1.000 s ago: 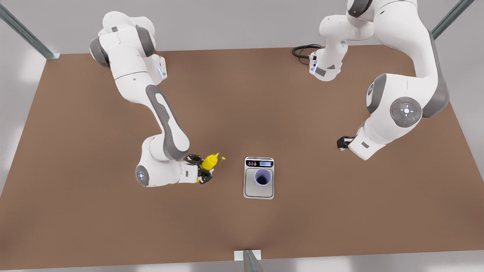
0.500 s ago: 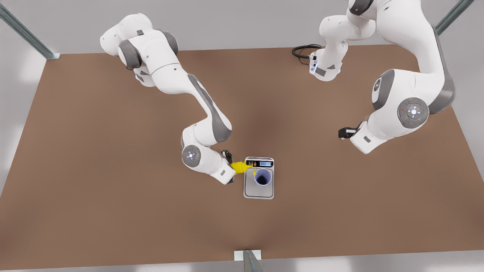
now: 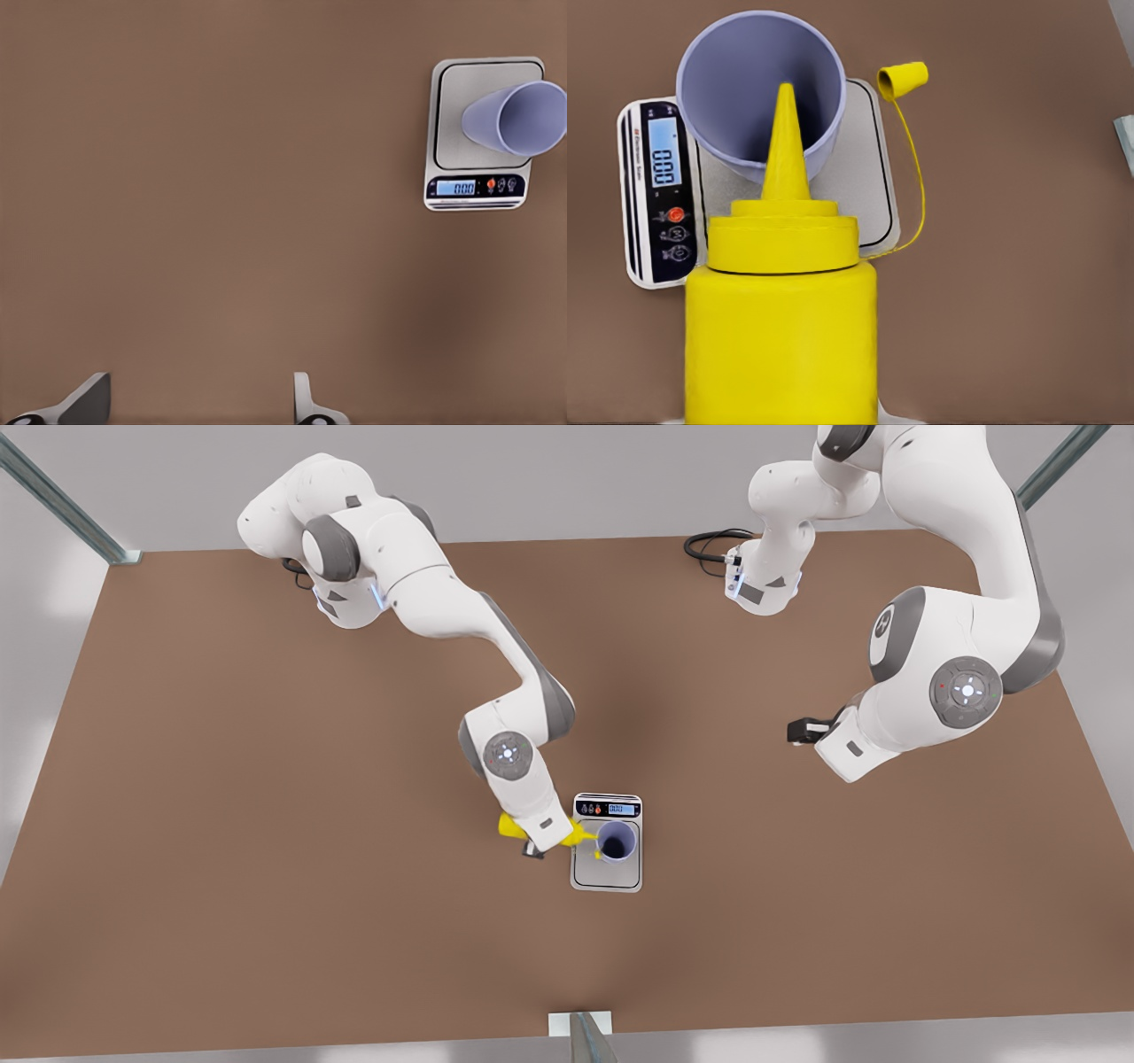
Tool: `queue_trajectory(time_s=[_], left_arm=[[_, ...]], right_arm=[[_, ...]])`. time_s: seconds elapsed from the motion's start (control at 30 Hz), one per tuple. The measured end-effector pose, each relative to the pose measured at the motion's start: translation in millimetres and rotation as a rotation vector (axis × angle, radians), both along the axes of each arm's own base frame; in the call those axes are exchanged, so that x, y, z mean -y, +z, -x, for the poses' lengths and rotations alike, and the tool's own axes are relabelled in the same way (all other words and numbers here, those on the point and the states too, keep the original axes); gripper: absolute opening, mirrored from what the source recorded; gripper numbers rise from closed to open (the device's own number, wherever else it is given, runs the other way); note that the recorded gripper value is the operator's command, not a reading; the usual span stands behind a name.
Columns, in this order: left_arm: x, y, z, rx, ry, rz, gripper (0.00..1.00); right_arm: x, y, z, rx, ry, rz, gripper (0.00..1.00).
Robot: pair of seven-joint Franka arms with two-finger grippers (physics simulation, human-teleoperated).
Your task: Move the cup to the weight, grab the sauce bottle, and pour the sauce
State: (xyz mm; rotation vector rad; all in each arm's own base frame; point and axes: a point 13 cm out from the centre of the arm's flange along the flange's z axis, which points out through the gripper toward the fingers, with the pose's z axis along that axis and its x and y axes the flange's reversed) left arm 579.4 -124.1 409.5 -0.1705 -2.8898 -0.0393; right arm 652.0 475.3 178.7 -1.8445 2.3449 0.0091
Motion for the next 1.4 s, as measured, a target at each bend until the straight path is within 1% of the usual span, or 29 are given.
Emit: queue_trajectory(time_s=[0.27,0.43,0.73,0.97,1.4], left_arm=[[2.3,0.7,0.6,0.000,-0.010,0.002,1.00],[2.2,0.7,0.7,-0.001,-0.012,0.002,1.00],[2.2,1.1,0.0,0.002,-0.016,0.002,1.00],[4.0,1.4,0.1,0.004,-0.021,0.002,1.00],[5.3,0.7,-0.6,0.006,-0.024,0.003,1.00]], right_arm=[[-12.0,4.2,-0.9,0.117,0.026,0.145,0.49],[-18.7,-3.3,2.8,0.164,0.045,0.214,0.49],[-23.0,-10.0,6.8,0.209,0.047,0.274,0.49],[-17.8,-7.9,2.7,0.261,0.066,0.342,0.49],[-18.9,-12.8,4.3,0.288,0.075,0.381,0.49]])
